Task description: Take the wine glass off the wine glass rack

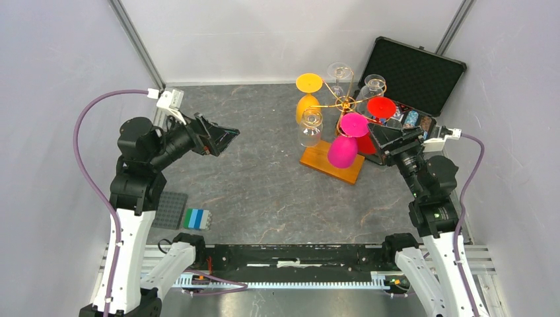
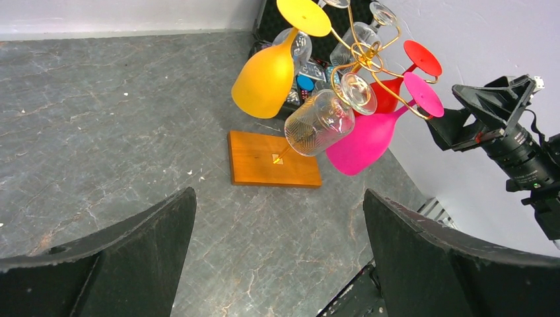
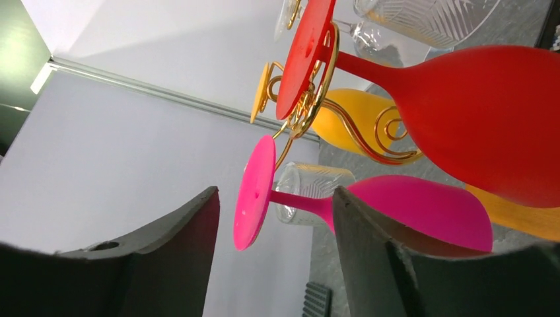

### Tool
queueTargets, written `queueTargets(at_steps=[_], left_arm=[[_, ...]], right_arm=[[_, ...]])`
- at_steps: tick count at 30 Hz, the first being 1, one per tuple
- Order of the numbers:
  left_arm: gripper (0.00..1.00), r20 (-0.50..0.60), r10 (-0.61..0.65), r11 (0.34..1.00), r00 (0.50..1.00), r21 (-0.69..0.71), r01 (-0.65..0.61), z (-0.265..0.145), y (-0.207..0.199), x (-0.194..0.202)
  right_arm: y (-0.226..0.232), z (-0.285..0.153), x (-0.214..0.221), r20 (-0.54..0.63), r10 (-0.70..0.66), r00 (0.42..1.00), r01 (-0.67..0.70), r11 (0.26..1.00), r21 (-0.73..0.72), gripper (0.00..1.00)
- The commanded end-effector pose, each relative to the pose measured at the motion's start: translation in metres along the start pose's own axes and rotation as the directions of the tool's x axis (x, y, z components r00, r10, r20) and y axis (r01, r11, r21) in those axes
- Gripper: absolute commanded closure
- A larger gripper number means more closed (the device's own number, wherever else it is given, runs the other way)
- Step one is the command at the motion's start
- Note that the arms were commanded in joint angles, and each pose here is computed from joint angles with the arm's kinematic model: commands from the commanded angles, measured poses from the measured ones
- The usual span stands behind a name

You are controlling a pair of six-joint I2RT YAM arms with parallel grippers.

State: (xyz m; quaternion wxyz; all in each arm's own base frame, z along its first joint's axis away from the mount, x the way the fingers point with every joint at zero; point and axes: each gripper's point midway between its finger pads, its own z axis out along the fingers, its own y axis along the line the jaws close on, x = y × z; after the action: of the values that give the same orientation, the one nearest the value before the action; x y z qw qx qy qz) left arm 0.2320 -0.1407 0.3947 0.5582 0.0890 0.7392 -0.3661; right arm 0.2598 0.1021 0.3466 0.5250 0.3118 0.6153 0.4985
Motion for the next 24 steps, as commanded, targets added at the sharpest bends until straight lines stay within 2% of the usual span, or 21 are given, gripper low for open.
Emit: queueTargets(at_steps=[1,3,6,10,17,24], left_arm=[[0.00,0.024,-0.007,1.000,1.000,0.000,0.007,0.002,0.000,-0.006],[0.00,0.024,-0.008,1.000,1.000,0.000,0.008,0.002,0.000,-0.006],[0.00,0.023,-0.010,1.000,1.000,-0.001,0.010,0.002,0.000,-0.006],[0.00,0.013,-0.017,1.000,1.000,0.015,0.017,0.003,-0.002,-0.004],[0.00,-0.007,-0.023,0.999,1.000,0.035,0.024,0.004,-0.004,0.000],[0.00,-0.011,-0.022,0.999,1.000,0.037,0.022,0.004,-0.004,0.000]], right_arm=[[0.018,-0.002,-0.007,0.029,-0.016,0.999,0.017,0.998,-0.059,0.27],[0.022,0.001,-0.004,0.002,-0.028,1.000,0.028,0.997,-0.074,0.23],[0.021,0.006,0.004,-0.051,-0.036,0.998,0.032,0.997,-0.067,0.26],[0.017,0.009,0.007,-0.067,-0.026,0.997,0.022,0.998,-0.060,0.40],[0.019,0.011,0.005,-0.053,-0.013,0.999,0.010,0.998,-0.068,0.58],[0.037,0.012,-0.001,-0.044,0.000,0.999,-0.004,0.995,-0.098,0.92]])
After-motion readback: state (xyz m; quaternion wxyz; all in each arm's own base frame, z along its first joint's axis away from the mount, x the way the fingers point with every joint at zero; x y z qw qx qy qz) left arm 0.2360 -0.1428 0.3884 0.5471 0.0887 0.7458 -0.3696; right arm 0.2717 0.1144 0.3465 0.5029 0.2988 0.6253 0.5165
